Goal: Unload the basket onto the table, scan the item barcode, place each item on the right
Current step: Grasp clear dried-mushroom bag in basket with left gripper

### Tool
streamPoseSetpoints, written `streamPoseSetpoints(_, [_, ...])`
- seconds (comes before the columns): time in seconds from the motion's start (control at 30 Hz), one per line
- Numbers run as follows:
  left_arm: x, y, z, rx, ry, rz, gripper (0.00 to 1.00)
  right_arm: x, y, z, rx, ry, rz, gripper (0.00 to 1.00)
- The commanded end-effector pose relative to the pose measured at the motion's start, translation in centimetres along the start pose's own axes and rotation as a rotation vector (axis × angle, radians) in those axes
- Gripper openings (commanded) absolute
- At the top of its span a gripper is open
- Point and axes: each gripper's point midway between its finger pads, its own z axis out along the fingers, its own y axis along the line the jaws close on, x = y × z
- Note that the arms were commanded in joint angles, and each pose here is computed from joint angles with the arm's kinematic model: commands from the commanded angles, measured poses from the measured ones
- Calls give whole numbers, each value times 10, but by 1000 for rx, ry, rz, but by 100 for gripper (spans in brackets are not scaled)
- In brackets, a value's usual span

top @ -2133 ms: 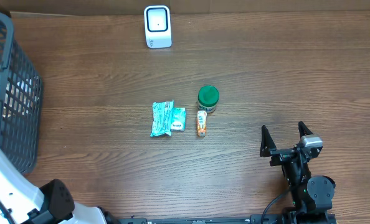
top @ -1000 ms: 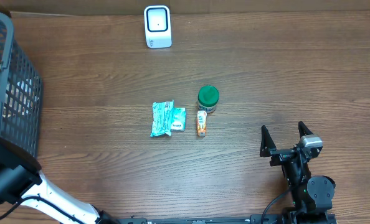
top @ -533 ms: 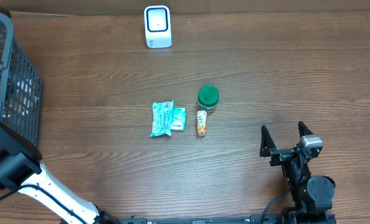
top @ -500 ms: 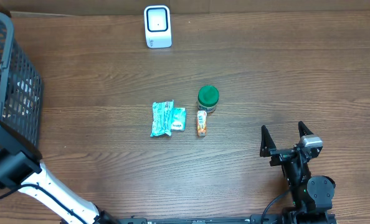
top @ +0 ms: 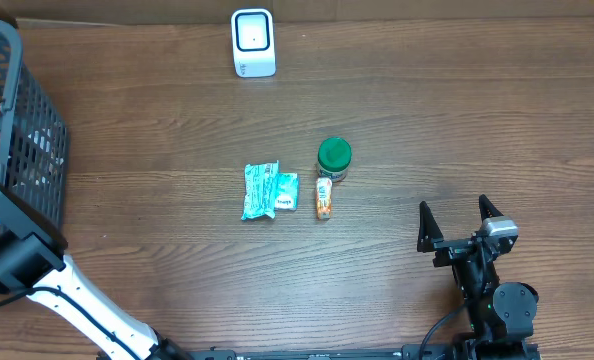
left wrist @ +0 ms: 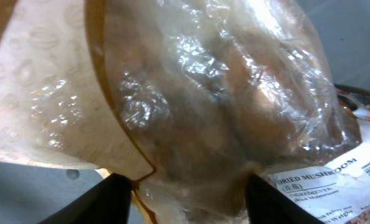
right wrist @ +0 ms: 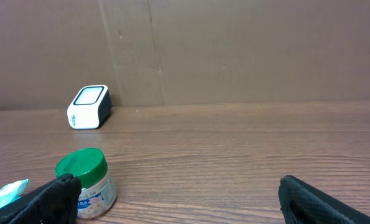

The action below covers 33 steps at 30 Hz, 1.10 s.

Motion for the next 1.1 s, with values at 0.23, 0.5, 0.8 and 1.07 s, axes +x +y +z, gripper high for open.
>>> streamPoseSetpoints(0.23, [26, 10, 31, -50, 120, 19, 4, 3, 1, 0, -5, 0, 4, 100])
streamPoseSetpoints(0.5, [15, 5, -6, -29, 85, -44, 4, 3, 1, 0, -5, 0, 4, 100])
streamPoseSetpoints(0.8, [-29, -14, -204, 105, -323, -122, 4, 3, 1, 0, -5, 0, 4, 100])
streamPoseSetpoints(1.07, [17, -52, -370, 340, -627, -20, 4, 3, 1, 0, -5, 0, 4, 100])
